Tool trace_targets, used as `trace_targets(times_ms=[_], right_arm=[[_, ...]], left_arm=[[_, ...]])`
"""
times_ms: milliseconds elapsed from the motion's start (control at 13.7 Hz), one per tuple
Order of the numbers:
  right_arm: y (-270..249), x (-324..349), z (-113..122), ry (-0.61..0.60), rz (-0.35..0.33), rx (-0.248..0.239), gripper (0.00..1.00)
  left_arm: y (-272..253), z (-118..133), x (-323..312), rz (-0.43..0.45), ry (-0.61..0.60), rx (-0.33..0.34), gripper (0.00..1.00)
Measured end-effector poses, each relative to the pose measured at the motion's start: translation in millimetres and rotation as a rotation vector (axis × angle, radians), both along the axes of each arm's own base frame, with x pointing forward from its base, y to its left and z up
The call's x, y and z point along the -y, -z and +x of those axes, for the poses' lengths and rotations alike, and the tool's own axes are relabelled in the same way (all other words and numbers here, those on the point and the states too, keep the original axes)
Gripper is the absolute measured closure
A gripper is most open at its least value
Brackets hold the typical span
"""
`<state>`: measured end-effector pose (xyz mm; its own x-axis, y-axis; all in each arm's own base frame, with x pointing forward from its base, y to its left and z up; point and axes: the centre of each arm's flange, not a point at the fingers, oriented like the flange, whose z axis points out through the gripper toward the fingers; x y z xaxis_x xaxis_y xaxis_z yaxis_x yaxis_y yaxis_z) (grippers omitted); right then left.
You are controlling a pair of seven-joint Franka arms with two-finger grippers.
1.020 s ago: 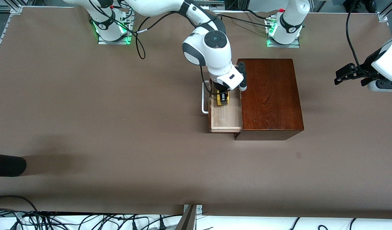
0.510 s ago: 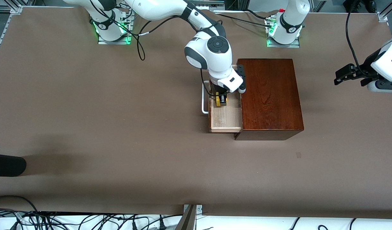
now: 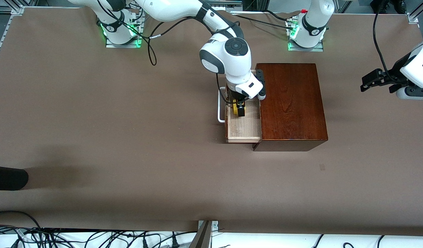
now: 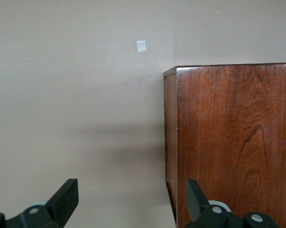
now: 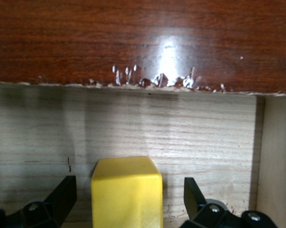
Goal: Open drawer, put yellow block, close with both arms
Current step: 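Lower the yellow cube into the drawer and open the right gripper, then raise the right gripper away from the drawer and move it back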
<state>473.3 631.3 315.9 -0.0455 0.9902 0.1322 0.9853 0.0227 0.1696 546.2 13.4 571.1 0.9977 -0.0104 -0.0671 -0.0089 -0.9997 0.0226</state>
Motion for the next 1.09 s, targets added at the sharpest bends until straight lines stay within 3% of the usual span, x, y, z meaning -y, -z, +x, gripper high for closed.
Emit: trace_targets(times_ms=[510, 729, 1093], right_arm=[[-81, 7, -6, 0.029, -0.078, -0.046, 0.0], [-116, 43, 21, 0.092, -0.093, -0.056, 0.0], [-154, 143, 99, 0.276, -0.073, -0.134, 0.0]], left_arm=[[-9, 1, 5, 0.0, 0.009, 0.019, 0.0], [-22, 3, 22, 0.001, 0.034, 0.047, 0.0], [-36, 4, 67, 0.004, 0.053, 0.059, 0.0]])
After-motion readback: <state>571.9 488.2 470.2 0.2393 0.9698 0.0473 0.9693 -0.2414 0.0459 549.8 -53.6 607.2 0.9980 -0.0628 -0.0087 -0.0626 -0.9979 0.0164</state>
